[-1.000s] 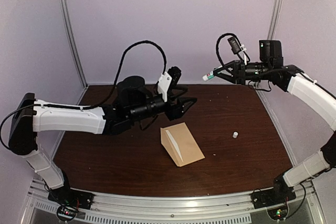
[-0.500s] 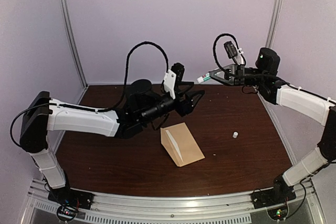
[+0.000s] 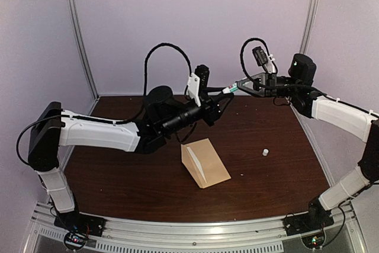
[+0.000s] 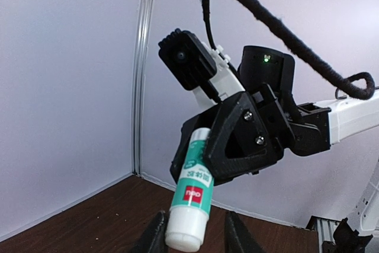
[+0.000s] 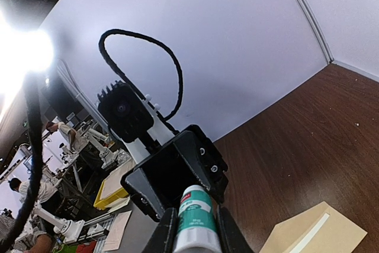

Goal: Place the letter into the envelope and seal it

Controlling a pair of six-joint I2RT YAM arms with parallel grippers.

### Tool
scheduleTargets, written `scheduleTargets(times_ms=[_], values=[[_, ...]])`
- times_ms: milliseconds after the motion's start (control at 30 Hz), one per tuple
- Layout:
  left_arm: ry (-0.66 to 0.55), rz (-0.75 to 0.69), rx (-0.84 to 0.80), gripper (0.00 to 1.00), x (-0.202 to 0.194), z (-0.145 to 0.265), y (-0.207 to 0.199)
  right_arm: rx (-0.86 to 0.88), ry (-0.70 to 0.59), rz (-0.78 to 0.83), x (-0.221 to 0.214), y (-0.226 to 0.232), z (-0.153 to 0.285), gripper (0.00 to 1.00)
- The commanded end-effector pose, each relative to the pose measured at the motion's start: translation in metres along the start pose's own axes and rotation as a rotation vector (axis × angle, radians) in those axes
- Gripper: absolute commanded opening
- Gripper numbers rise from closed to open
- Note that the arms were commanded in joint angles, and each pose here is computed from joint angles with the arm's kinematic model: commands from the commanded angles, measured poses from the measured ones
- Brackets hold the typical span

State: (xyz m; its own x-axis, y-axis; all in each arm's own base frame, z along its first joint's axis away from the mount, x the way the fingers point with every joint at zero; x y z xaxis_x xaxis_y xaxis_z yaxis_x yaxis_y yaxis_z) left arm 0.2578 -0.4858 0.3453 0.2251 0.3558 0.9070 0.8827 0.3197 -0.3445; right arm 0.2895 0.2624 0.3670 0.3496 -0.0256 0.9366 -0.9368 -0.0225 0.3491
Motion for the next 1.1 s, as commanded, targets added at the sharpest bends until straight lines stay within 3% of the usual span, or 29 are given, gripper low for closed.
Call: scheduleTargets(times_ms=[0, 300, 367, 467, 500, 567, 667, 833, 1067], values=[[-0.057, -0.004, -0.075, 0.31, 0.015, -0.008, -0.016, 0.018, 0.009, 0.008, -0.004, 0.001, -0.003, 0.06], [-0.049, -0.001, -0.075, 0.17, 0.013, -0.007, -0.013, 0.005, 0.027, 0.005, -0.012, -0.003, -0.005, 0.08], [-0.048, 0.010, -0.077, 0.13, 0.014, -0.004, -0.011, 0.003, 0.035, 0.005, -0.013, -0.004, -0.004, 0.15], [-0.029, 0.031, -0.070, 0.11, 0.017, 0.004, -0.007, -0.030, 0.078, 0.090, -0.009, -0.008, 0.003, 0.39], [-0.007, 0.036, -0.058, 0.10, 0.016, 0.007, -0.004, -0.058, 0.105, 0.079, -0.005, -0.010, 0.008, 0.45], [0.053, 0.045, -0.032, 0.10, 0.012, 0.012, 0.000, -0.171, 0.200, 0.262, 0.005, -0.019, 0.025, 0.52], [0.202, 0.075, 0.018, 0.09, -0.001, 0.020, 0.009, -0.313, 0.447, 0.398, -0.006, -0.027, 0.048, 0.54], [0.438, 0.127, 0.076, 0.08, -0.024, 0.041, 0.013, -0.411, 0.688, 0.538, -0.034, -0.032, 0.069, 0.52], [0.627, 0.221, 0.115, 0.07, -0.044, 0.062, 0.010, -0.434, 0.853, 0.721, -0.069, -0.020, 0.041, 0.52]])
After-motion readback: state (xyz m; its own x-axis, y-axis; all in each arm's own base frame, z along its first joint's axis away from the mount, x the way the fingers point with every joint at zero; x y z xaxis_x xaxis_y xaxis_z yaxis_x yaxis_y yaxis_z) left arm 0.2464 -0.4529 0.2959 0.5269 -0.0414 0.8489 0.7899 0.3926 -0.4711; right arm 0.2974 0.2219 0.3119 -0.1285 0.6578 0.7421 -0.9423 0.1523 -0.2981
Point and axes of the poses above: each gripper's point midway between its finger pads, its own z axis back along the fingers, its own y axis along the line the jaws close on, x = y × z, the point moved 1 cm from there along z, back along the fingers, and after that the axes turned 15 degrees about z, right-handed, at the moved point
